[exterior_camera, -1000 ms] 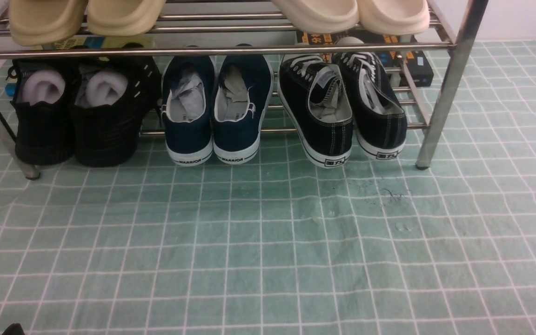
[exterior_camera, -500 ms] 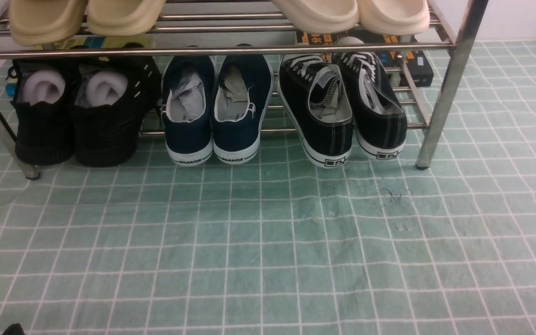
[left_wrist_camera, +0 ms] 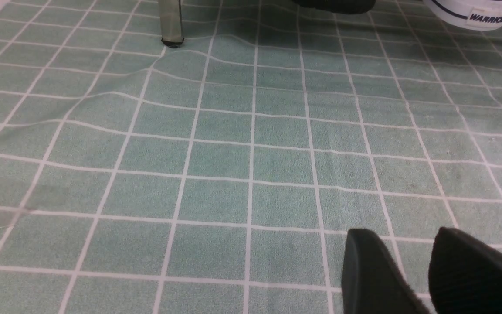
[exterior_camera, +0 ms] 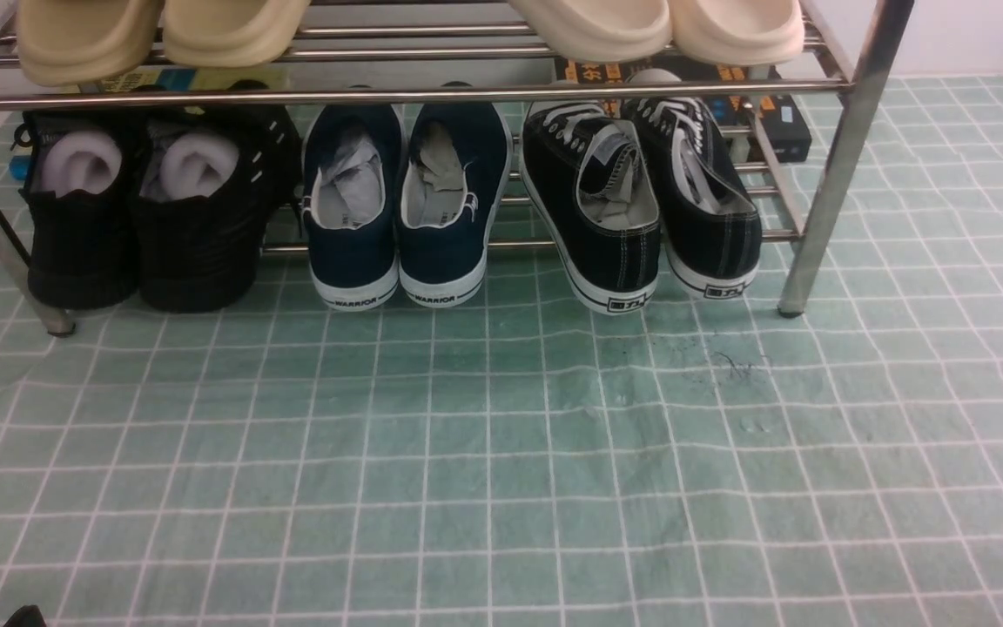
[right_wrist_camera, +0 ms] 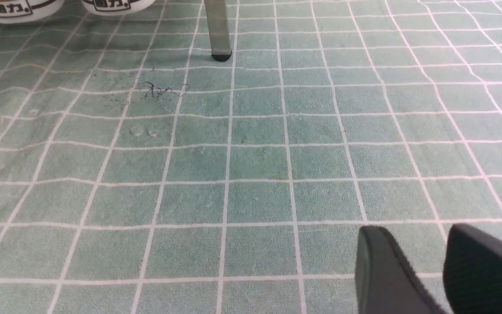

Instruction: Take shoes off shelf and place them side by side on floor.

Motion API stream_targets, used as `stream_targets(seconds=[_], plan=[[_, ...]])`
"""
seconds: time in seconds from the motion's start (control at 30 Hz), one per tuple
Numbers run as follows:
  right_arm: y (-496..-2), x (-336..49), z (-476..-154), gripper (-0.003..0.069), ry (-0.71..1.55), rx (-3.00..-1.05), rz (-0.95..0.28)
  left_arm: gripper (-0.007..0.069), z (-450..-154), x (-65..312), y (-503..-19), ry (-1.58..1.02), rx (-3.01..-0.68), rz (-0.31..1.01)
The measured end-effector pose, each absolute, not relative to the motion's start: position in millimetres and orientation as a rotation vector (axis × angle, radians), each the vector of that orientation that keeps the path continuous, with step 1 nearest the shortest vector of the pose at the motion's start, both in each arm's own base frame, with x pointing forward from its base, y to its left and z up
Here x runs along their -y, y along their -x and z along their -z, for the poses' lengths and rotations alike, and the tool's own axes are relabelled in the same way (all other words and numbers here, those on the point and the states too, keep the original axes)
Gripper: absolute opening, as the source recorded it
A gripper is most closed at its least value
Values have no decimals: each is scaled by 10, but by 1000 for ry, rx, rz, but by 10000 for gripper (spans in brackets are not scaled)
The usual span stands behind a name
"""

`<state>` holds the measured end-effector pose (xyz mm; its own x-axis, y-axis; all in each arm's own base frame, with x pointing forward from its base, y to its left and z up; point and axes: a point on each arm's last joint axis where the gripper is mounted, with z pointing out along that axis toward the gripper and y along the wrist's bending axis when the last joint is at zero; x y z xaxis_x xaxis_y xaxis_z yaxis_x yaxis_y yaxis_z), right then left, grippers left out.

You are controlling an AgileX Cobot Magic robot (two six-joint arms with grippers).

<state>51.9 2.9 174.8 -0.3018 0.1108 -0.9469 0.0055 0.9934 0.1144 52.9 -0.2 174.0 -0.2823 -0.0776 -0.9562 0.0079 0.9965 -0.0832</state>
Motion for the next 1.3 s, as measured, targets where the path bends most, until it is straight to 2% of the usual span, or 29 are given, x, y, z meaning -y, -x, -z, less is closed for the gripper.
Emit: stream_targets(seconds=[0.07,0.1,0.13,0.17,0.27,0.43,0.63,0.77,0.93,1.0,1.1,1.13,1.17,1.2,1.27,1.3], plan=[[-521,-62,-1753,237,-198,-1861,-241,239,-1740,2,-529,51,-1855,83],[-521,-66,-1754,237,-210,-1859,-257,239,-1740,2,-529,51,-1855,83],[-521,-85,-1759,237,-269,-1852,-331,239,-1740,2,-529,51,-1855,83],[-521,-115,-1760,237,-378,-1837,-461,239,-1740,2,-529,51,-1855,83],[-520,-163,-1768,237,-528,-1804,-653,239,-1740,2,-529,51,-1855,83],[-519,-202,-1782,237,-620,-1773,-792,239,-1740,2,-529,51,-1855,83],[-528,-190,-1812,237,-649,-1728,-817,239,-1740,2,-529,51,-1855,83],[-552,-142,-1905,237,-767,-1571,-910,239,-1740,2,-529,51,-1855,83],[-558,-112,-1950,229,-773,-1512,-905,239,-1740,2,-529,51,-1855,83],[-552,-112,-2004,195,-723,-1511,-871,239,-1740,2,-529,51,-1855,83],[-527,-118,-2162,107,-621,-1496,-814,239,-1740,2,-529,51,-1855,83],[-497,-127,-2306,40,-537,-1481,-769,239,-1740,2,-529,51,-1855,83],[-494,-127,-2325,32,-535,-1477,-770,239,-1740,2,-529,51,-1855,83],[-462,-138,-2513,-8,-462,-1459,-733,239,-1740,2,-529,51,-1855,83],[-463,-149,-2618,-12,-425,-1468,-712,239,-1740,2,-529,51,-1855,83],[-475,-176,-2836,-9,-362,-1492,-690,239,-1740,2,-529,51,-1855,83]])
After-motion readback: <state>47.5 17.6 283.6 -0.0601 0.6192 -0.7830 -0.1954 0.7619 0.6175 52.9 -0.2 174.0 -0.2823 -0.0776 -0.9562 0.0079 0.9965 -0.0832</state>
